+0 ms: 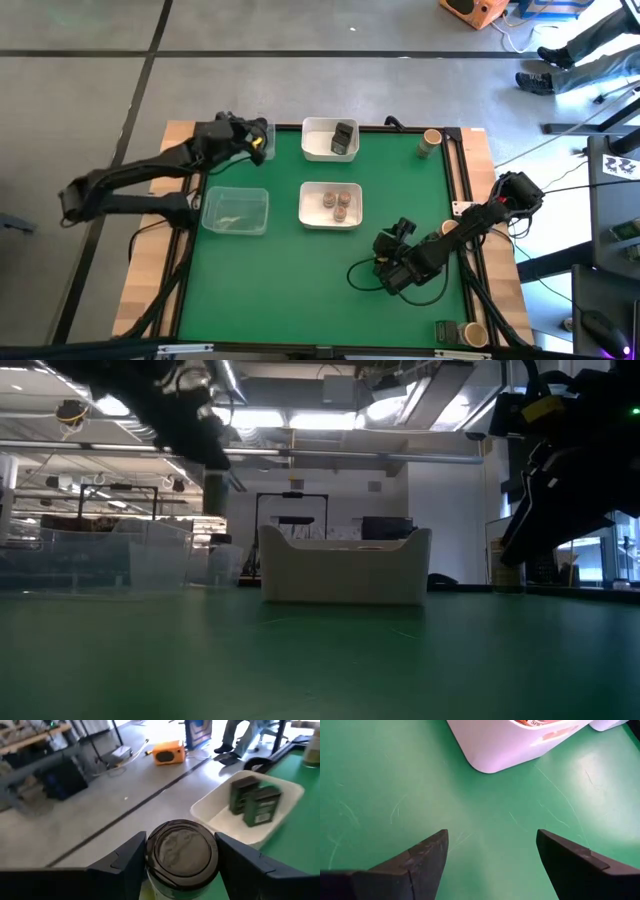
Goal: Sort spices by type
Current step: Put the green seasoning bottle into the top transparent bin
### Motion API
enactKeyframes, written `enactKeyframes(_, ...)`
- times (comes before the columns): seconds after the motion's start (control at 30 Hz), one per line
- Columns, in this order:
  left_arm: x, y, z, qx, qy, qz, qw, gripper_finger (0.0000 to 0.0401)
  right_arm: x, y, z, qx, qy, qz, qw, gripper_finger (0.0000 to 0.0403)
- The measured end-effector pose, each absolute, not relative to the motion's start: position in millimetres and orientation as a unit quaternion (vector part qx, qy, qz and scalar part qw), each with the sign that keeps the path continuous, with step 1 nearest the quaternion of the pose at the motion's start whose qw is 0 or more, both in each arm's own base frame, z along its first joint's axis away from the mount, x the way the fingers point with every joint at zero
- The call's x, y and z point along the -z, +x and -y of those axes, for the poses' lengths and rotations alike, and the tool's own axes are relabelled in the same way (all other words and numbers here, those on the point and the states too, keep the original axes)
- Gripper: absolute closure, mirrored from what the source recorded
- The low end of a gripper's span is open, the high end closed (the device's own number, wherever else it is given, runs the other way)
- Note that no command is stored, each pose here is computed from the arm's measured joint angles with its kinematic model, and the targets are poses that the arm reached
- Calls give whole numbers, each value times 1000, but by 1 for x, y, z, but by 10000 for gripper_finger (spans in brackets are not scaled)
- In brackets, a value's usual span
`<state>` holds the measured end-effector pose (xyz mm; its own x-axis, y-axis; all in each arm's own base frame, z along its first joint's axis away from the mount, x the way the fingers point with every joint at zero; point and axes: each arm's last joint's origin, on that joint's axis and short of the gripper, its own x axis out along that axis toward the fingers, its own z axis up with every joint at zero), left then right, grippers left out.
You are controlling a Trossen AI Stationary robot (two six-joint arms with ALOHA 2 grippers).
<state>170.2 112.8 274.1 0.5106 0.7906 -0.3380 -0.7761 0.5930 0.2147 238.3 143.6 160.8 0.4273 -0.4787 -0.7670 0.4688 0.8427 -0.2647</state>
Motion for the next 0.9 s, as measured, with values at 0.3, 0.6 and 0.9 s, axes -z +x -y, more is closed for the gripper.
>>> enactKeyframes(0.3, -234, 164, -148, -469, -44, -208, 857, 202, -161, 238, -144, 281, -5, -455, 845, 102)
enactKeyframes(0.6, -201, 176, -172, -468, -71, -251, 844, 201, -161, 239, -144, 281, -5, -452, 846, 102)
enactKeyframes(0.9, -178, 186, -182, -461, -93, -272, 839, 201, -161, 239, -144, 282, -5, -452, 846, 102)
